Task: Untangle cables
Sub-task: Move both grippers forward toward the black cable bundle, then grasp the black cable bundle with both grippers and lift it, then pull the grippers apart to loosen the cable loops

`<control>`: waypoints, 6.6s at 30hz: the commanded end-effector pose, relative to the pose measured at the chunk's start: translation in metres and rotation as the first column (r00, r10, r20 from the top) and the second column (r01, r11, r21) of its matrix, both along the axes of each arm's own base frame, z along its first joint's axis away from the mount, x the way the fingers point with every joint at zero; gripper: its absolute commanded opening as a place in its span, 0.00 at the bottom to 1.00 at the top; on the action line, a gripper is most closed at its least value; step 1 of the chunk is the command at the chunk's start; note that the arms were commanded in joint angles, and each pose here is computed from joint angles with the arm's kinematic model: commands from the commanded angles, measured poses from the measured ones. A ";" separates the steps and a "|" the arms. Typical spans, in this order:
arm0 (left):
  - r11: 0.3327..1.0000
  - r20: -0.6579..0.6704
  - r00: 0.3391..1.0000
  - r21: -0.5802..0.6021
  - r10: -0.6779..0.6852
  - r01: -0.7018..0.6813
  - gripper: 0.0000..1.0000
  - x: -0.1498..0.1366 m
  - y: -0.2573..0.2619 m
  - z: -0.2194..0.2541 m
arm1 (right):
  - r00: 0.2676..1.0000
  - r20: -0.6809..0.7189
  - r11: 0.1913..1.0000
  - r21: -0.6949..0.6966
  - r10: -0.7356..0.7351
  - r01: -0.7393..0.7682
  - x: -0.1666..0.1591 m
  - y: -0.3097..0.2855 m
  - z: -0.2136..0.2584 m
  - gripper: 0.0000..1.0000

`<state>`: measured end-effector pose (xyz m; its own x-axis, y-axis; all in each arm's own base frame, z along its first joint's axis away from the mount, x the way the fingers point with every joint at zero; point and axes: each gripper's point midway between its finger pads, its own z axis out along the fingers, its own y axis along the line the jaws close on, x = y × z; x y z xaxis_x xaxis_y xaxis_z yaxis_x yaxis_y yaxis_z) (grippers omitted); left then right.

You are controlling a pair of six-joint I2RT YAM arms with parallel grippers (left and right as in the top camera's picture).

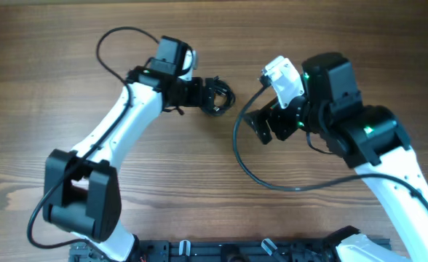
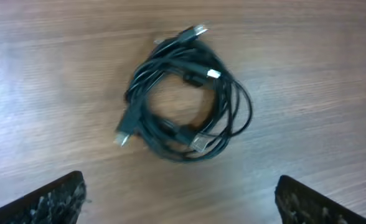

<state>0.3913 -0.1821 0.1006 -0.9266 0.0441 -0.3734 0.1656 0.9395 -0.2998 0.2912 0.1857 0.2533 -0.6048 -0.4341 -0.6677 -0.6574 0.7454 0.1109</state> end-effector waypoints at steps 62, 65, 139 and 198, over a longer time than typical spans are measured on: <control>0.884 0.533 0.710 0.343 -0.461 0.317 0.04 0.036 -0.022 0.120 | 0.999 -0.006 0.991 -0.126 -0.044 0.043 -0.006 0.021 -0.020 1.00; 0.890 0.565 0.691 0.342 -0.451 0.302 0.04 0.020 -0.014 0.150 | 0.999 0.016 0.992 -0.125 -0.029 0.031 -0.003 0.023 -0.018 1.00; 0.959 0.771 0.611 0.276 -0.176 -0.071 0.57 -0.118 0.098 0.295 | 0.904 0.232 0.827 0.369 0.359 -0.424 0.009 0.135 0.051 0.04; 0.946 0.477 0.829 0.270 -0.292 0.179 0.57 -0.114 0.059 0.203 | 0.965 -0.263 0.991 -0.131 -0.019 -0.016 0.069 0.087 -0.200 0.78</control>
